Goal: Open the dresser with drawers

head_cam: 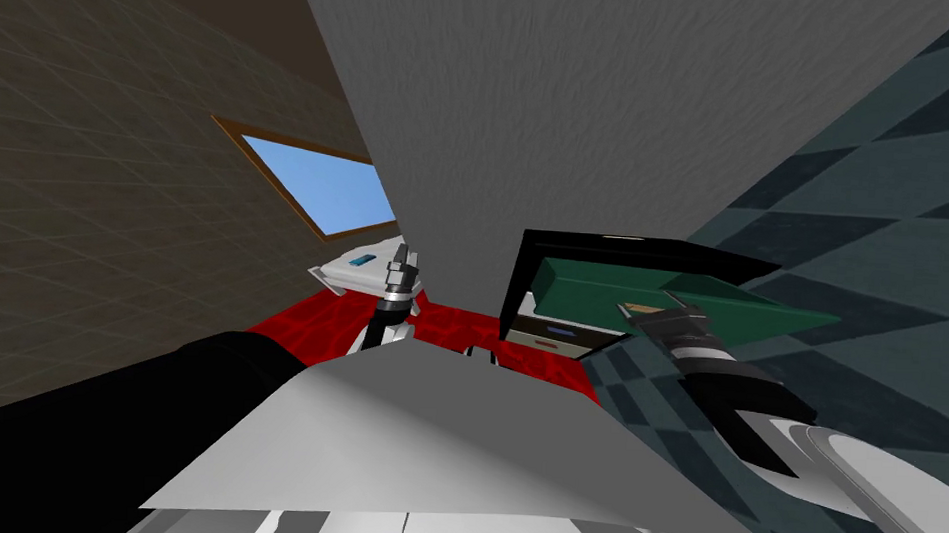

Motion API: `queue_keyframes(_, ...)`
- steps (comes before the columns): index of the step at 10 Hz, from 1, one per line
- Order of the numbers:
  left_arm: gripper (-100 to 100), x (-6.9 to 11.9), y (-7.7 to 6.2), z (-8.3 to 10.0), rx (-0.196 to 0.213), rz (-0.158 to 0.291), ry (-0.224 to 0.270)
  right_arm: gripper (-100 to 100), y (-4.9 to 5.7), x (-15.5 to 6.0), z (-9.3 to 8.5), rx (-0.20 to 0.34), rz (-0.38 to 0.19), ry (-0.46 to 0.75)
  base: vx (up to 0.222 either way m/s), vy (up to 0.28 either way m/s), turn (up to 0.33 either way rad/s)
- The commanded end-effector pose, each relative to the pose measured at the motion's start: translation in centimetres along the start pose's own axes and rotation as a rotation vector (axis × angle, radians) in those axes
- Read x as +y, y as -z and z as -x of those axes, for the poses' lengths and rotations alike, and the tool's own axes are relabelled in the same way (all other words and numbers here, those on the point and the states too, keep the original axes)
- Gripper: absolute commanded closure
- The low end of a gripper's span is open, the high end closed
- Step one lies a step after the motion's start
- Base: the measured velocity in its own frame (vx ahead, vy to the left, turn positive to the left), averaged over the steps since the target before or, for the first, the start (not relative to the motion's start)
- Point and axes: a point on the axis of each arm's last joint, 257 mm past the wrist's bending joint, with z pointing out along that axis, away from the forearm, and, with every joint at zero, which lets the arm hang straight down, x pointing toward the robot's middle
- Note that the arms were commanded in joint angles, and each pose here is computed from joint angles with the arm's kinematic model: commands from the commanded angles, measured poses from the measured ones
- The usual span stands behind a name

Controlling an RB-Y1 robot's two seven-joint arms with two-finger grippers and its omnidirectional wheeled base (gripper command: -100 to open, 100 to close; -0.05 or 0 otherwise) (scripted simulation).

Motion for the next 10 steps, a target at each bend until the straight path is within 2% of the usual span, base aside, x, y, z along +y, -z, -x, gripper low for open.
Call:
queue_keyframes(1, 0, 0.0, 0.0, 0.0, 0.000, 0.000, 0.000, -100, 0.0, -1.6, 0.2, -0.012, 0.004, -0.003, 0.021, 0.042, -0.035)
queue_keyframes(3, 0, 0.0, 0.0, 0.0, 0.000, 0.000, 0.000, -100, 0.0, -2.7, 0.5, -0.021, 0.009, -0.004, 0.018, 0.038, -0.042)
queue_keyframes(4, 0, 0.0, 0.0, 0.0, 0.000, 0.000, 0.000, -100, 0.0, -1.7, 0.2, -0.014, 0.018, -0.005, 0.012, 0.014, -0.014)
queue_keyframes(5, 0, 0.0, 0.0, 0.0, 0.000, 0.000, 0.000, 0, 0.1, -1.6, 0.2, -0.012, 0.020, -0.008, 0.000, 0.000, 0.000)
queue_keyframes(10, 0, 0.0, 0.0, 0.0, 0.000, 0.000, 0.000, 0, 0.2, -1.2, -0.2, -0.004, 0.028, -0.010, 0.000, 0.000, 0.000)
